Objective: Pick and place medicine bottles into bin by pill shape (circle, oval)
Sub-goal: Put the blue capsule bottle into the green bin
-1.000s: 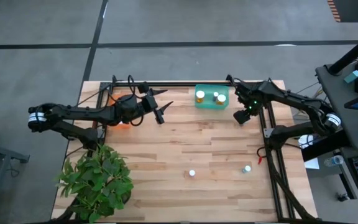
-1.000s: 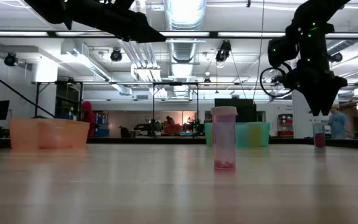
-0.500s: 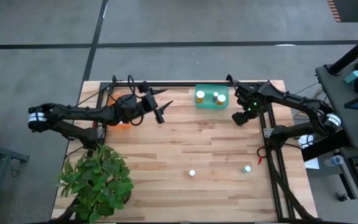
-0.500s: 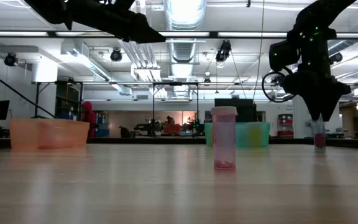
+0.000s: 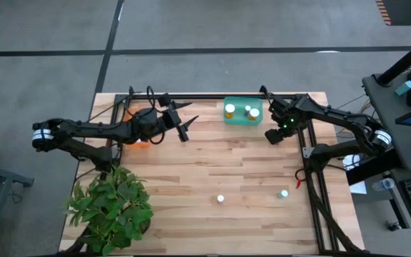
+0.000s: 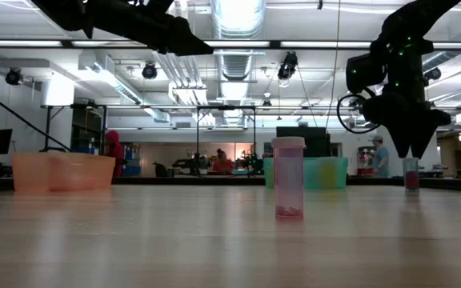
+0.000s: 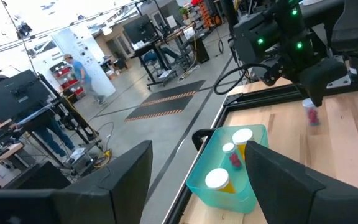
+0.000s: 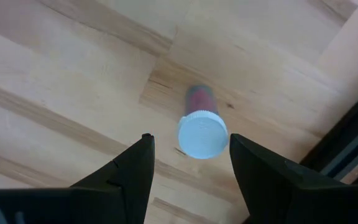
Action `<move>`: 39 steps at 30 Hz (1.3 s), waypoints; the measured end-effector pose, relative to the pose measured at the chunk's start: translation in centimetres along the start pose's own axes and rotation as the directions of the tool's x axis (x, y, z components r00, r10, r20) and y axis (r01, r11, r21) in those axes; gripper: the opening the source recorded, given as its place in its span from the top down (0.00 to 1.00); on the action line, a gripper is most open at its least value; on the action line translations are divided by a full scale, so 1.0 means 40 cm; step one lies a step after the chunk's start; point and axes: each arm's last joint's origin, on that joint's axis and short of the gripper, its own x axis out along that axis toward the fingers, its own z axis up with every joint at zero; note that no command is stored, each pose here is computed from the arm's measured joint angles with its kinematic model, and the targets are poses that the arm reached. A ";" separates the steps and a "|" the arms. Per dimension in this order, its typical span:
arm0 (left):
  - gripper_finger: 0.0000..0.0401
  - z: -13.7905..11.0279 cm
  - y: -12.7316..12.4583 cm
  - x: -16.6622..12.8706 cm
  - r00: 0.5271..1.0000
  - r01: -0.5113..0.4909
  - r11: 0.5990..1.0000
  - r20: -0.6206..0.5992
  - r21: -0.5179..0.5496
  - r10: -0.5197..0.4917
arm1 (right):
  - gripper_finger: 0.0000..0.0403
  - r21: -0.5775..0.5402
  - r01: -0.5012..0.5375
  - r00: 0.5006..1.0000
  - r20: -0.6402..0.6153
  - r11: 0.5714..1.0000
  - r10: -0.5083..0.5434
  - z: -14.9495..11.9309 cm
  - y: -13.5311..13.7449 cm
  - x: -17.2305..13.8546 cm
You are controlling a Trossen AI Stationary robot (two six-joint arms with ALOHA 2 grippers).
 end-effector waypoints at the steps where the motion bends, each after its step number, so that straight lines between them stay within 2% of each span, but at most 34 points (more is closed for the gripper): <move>1: 0.41 0.000 0.000 0.000 1.000 0.000 1.000 0.000 0.000 0.000 | 0.51 0.000 0.000 1.000 0.000 1.000 0.000 0.000 0.000 0.000; 15: 0.41 0.000 0.000 0.000 1.000 0.000 1.000 0.000 0.000 0.000 | 0.52 0.018 0.007 0.998 0.058 1.000 -0.008 -0.001 -0.008 0.051; 27: 0.41 -0.001 0.002 0.001 1.000 -0.003 1.000 -0.002 0.000 0.003 | 0.77 0.009 0.004 0.998 0.066 1.000 -0.004 -0.002 -0.006 0.057; 34: 0.41 -0.002 0.004 0.002 1.000 -0.006 1.000 -0.004 0.000 0.006 | 0.72 0.009 0.003 0.998 0.066 1.000 -0.004 -0.001 -0.006 0.054; 39: 0.41 -0.002 0.004 0.002 1.000 -0.006 1.000 -0.004 0.000 0.006 | 0.75 -0.015 -0.005 0.996 0.086 1.000 0.006 0.012 0.006 0.021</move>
